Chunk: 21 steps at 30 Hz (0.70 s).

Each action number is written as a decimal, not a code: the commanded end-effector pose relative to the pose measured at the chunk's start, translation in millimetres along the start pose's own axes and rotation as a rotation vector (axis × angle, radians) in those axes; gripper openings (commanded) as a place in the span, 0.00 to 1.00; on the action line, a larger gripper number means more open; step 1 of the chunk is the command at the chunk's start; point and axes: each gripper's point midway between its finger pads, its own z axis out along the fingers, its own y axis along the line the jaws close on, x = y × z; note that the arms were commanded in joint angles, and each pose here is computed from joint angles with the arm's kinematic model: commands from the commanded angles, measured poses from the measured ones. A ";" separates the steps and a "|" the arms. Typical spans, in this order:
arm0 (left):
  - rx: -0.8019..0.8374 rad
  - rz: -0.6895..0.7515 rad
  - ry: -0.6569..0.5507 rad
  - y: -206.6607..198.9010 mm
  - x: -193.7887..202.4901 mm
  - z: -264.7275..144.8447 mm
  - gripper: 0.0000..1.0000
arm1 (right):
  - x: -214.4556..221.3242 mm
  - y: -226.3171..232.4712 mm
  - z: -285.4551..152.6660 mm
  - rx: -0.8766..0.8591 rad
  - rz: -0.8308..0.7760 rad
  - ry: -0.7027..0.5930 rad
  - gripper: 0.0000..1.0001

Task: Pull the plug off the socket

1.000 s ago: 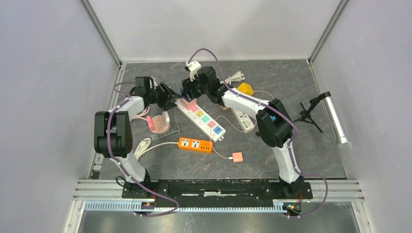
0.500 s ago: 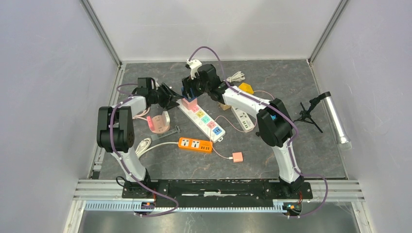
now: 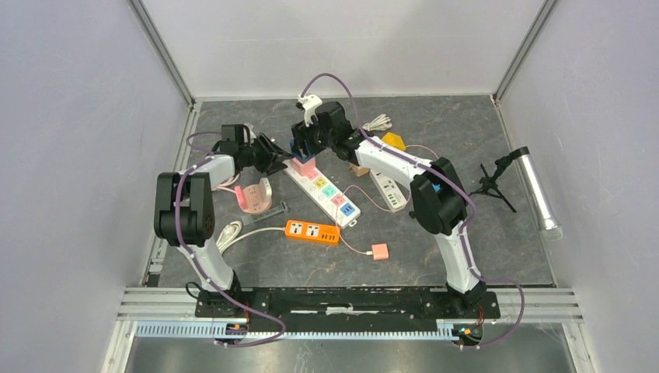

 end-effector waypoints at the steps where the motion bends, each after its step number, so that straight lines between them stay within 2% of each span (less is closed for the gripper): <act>1: -0.238 0.006 0.072 61.6 35.8 2.5 0.49 | -19.0 5.3 -0.7 -0.023 0.016 -0.029 0.13; 3: -0.265 0.010 0.070 65.9 36.0 1.8 0.47 | -30.0 5.9 -4.1 -0.038 0.043 -0.054 0.00; 6: -0.300 0.013 0.073 71.6 36.7 0.9 0.45 | -46.5 9.0 -10.4 -0.088 0.076 -0.100 0.00; 11: -0.365 0.022 0.091 81.7 39.0 -1.4 0.42 | -75.4 18.8 -23.1 -0.161 0.004 -0.204 0.00; 17: -0.385 0.023 0.096 84.3 39.8 -2.0 0.41 | -70.5 7.5 -18.7 -0.093 -0.068 -0.187 0.00; 21: -0.399 0.019 0.109 87.7 41.9 -0.9 0.40 | -66.4 2.7 -19.1 -0.037 -0.172 -0.163 0.00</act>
